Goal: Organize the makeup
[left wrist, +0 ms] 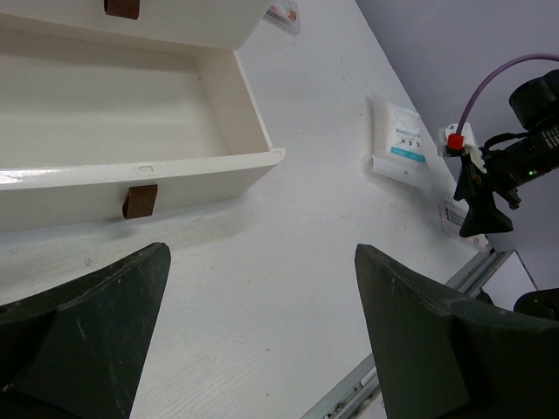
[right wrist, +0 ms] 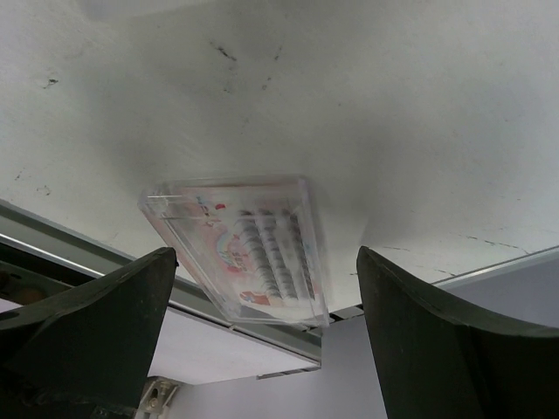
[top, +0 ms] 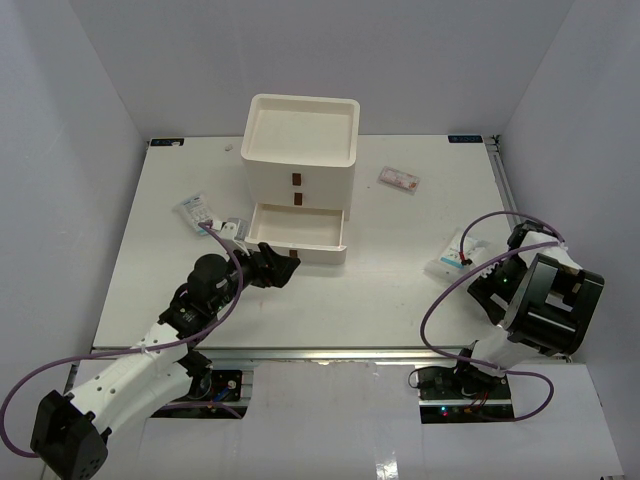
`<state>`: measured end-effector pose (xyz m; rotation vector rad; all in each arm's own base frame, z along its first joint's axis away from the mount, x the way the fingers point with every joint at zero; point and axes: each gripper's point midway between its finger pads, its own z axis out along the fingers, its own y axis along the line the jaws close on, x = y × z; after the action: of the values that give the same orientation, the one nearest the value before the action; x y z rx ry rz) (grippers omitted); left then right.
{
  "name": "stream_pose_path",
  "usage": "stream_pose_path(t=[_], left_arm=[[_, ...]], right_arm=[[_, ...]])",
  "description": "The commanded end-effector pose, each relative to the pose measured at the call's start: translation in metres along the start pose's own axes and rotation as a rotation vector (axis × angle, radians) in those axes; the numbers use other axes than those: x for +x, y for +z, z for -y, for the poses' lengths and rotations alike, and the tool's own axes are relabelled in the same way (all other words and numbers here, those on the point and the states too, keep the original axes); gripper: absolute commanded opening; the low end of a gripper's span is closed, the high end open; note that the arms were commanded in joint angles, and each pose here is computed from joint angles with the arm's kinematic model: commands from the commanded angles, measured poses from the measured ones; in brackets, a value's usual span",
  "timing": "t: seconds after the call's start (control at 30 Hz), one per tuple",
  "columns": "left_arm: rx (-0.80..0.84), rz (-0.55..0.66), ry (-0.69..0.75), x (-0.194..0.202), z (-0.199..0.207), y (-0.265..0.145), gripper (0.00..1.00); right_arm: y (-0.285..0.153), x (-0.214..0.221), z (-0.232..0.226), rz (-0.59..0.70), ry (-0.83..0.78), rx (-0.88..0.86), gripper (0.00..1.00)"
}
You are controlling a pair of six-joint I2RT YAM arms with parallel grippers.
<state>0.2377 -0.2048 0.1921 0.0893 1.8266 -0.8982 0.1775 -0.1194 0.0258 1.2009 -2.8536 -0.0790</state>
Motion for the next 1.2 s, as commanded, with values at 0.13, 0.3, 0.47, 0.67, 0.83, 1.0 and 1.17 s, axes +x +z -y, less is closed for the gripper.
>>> stream_pose_path(t=[0.13,0.3,0.47,0.67,0.83,1.0,1.17], left_arm=[[0.027,0.034,0.006,-0.014,0.01,0.0,0.98],[0.029,0.033,0.004,-0.014,0.01,0.0,0.98],[0.03,0.039,0.003,-0.015,0.01,-0.001,0.98],[0.03,0.04,0.005,-0.016,0.011,-0.001,0.98],[0.042,0.053,0.006,-0.022,0.015,-0.005,0.98],[0.073,0.081,0.01,-0.036,0.027,-0.012,0.98],[0.106,0.126,0.029,-0.061,0.044,-0.023,0.98]], right_arm=[[0.009,0.006,-0.002,-0.006,0.015,0.062,0.9],[0.015,0.006,-0.003,0.005,0.013,0.08,0.91],[0.018,0.005,-0.007,0.013,0.015,0.058,0.97],[0.024,0.006,-0.013,0.012,0.017,0.042,0.89],[0.021,0.0,-0.013,0.061,0.005,0.086,0.7],[0.007,-0.006,-0.015,0.108,-0.025,0.106,0.4],[-0.027,-0.026,-0.031,0.236,-0.085,0.057,0.22]])
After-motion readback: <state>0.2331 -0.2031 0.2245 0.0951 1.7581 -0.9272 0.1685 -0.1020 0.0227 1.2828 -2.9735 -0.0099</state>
